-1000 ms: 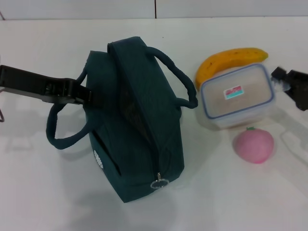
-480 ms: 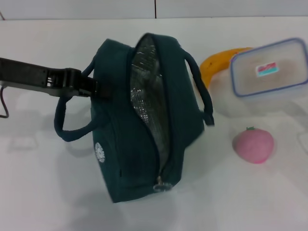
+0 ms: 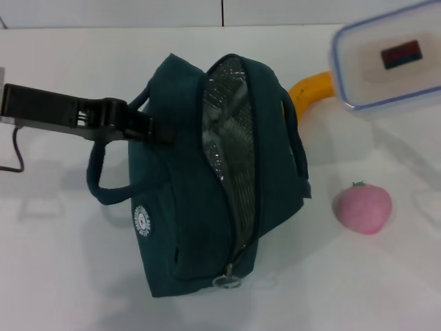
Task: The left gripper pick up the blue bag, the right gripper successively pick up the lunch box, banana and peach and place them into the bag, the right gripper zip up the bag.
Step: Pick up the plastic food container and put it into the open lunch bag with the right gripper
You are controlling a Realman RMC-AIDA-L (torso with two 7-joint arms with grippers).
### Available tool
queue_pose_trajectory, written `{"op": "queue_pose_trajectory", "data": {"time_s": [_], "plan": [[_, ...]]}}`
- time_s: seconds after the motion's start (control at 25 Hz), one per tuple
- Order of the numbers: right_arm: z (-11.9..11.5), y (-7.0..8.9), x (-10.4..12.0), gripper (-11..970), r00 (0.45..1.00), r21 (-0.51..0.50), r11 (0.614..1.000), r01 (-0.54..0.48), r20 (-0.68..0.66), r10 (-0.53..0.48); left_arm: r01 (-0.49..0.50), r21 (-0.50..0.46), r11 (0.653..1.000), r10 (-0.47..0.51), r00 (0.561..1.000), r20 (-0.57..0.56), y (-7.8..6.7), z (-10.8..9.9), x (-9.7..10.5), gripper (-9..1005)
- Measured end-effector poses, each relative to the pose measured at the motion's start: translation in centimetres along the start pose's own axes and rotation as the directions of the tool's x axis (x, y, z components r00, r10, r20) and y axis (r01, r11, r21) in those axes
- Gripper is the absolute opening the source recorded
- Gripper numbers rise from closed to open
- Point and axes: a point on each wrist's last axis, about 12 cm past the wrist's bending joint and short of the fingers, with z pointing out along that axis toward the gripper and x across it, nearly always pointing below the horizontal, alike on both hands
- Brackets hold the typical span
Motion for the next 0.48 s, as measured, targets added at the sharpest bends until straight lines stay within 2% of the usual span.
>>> {"op": "queue_pose_trajectory", "data": {"time_s": [0.32,0.44,0.48], "plan": [[6.2,0.9,1.6,153,0.987,-0.189,0.979,-0.076,-0.156,0.047,-0.001,0.060,0.998,0.004,0.999,-0.046,-0.3,2.2,-0.3,42],[7.6,1.1,1.9,158,0.982,-0.215,0.973,-0.087,-0.185,0.047,-0.004,0.063,0.998,0.007,0.999,-0.051,-0.4,2.4,-0.4,42],[9.0,1.1,2.3,159,0.974,-0.231,0.967,-0.104,-0.220,0.052,-0.006,0.066,0.998,0.010,0.998,-0.055,-0.4,2.5,-0.4,42]]}}
